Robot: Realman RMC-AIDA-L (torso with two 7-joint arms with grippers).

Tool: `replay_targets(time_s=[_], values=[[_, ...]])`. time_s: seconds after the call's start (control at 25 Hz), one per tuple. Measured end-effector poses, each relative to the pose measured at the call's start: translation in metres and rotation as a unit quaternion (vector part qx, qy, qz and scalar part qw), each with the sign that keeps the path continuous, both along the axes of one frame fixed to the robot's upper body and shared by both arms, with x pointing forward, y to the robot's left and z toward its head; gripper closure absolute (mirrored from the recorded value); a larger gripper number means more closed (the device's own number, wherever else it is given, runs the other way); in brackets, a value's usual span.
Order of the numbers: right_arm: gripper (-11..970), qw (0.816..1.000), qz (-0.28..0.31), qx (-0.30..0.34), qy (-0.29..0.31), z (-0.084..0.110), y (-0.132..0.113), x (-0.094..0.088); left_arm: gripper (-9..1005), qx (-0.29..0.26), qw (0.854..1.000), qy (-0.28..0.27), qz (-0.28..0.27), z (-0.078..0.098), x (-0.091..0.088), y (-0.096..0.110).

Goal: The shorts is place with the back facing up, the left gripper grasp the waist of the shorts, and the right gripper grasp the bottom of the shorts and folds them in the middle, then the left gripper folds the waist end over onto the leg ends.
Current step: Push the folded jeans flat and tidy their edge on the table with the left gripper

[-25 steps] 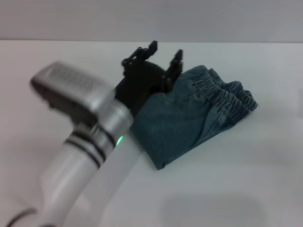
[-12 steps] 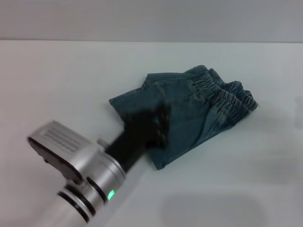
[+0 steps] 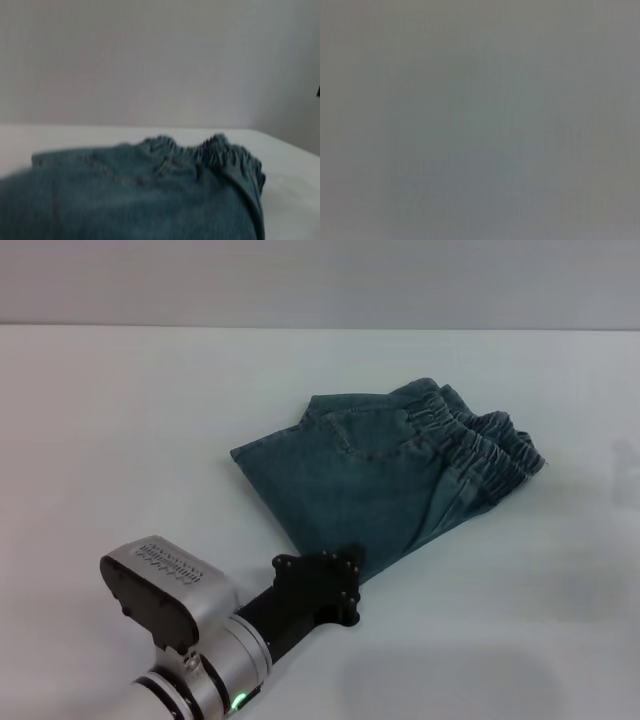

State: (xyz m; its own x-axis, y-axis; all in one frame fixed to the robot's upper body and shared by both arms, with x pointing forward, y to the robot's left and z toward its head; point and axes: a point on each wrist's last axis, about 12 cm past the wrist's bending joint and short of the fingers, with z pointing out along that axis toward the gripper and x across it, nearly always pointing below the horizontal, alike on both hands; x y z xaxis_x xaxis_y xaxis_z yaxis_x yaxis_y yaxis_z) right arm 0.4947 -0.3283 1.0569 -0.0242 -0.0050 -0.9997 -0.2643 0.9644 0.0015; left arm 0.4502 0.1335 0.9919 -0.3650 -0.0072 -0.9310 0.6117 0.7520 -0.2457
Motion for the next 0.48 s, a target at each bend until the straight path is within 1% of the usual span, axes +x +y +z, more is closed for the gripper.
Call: replay_targets(time_s=[0.12, 0.2, 0.24, 0.32, 0.48], values=[[958, 1.0, 0.001, 0.002, -0.001, 0.001, 0.0, 0.001, 998, 0.002, 1.0, 0.016, 0.002, -0.003, 0.004, 0.002], [959, 1.0, 0.003, 0.002, -0.004, 0.002, 0.001, 0.001, 996, 0.002, 1.0, 0.016, 0.002, -0.003, 0.004, 0.002], [959, 1.0, 0.004, 0.003, -0.005, 0.002, 0.001, 0.001, 995, 0.004, 1.0, 0.02, 0.003, -0.004, 0.006, 0.004], [959, 1.0, 0.006, 0.004, -0.008, 0.003, 0.001, 0.001, 994, 0.008, 1.0, 0.029, 0.006, -0.006, 0.019, 0.009], [959, 1.0, 0.013, 0.007, -0.013, 0.004, 0.004, 0.0, 990, 0.009, 0.999, 0.031, 0.01, -0.005, 0.03, 0.014]])
